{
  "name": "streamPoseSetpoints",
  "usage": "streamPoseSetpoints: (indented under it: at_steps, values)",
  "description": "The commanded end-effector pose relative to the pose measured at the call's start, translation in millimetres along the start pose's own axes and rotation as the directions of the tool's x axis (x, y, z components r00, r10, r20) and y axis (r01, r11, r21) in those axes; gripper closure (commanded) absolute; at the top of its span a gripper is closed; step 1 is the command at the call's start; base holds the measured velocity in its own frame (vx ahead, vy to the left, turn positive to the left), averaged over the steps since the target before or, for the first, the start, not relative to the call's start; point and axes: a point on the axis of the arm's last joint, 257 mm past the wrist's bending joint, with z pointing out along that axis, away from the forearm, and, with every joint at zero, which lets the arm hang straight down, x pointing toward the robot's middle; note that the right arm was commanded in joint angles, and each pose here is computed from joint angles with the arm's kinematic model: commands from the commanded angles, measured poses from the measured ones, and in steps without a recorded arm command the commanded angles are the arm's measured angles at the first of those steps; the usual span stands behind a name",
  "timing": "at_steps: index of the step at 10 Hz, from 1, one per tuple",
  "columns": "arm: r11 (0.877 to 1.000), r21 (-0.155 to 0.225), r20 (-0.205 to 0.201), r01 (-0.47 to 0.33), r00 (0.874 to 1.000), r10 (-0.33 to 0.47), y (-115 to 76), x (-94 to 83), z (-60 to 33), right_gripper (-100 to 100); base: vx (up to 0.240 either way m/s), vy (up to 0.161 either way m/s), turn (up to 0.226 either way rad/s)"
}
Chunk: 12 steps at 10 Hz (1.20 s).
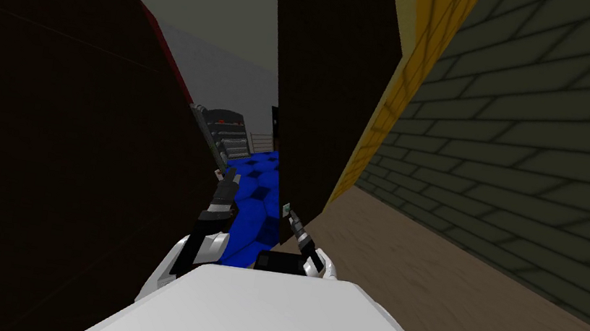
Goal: Push the door open
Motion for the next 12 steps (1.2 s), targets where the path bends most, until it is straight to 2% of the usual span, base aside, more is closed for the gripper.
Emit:
streamPoseSetpoints:
  at_steps: [1, 4, 5, 10, 12]
  values:
    - [1.000, 0.001, 0.006, 0.000, 1.000, 0.000, -1.6, -0.3, -0.4, -100, 0.203, 0.108, 0.039]
    - [1.000, 0.002, 0.010, -0.001, 1.000, 0.001, -2.6, -0.2, -1.1, -100, 0.125, 0.085, 0.016]
    - [1.000, 0.002, 0.010, -0.001, 1.000, 0.001, -2.6, -0.2, -1.1, 100, -0.010, -0.005, 0.008]
    - [1.000, 0.002, 0.010, -0.001, 1.000, 0.001, -2.6, -0.2, -1.1, 100, -0.007, -0.006, 0.003]
    - [1.000, 0.008, 0.044, 0.009, 0.999, -0.009, -4.3, -13.1, -0.5, 100, 0.103, 0.096, -0.026]
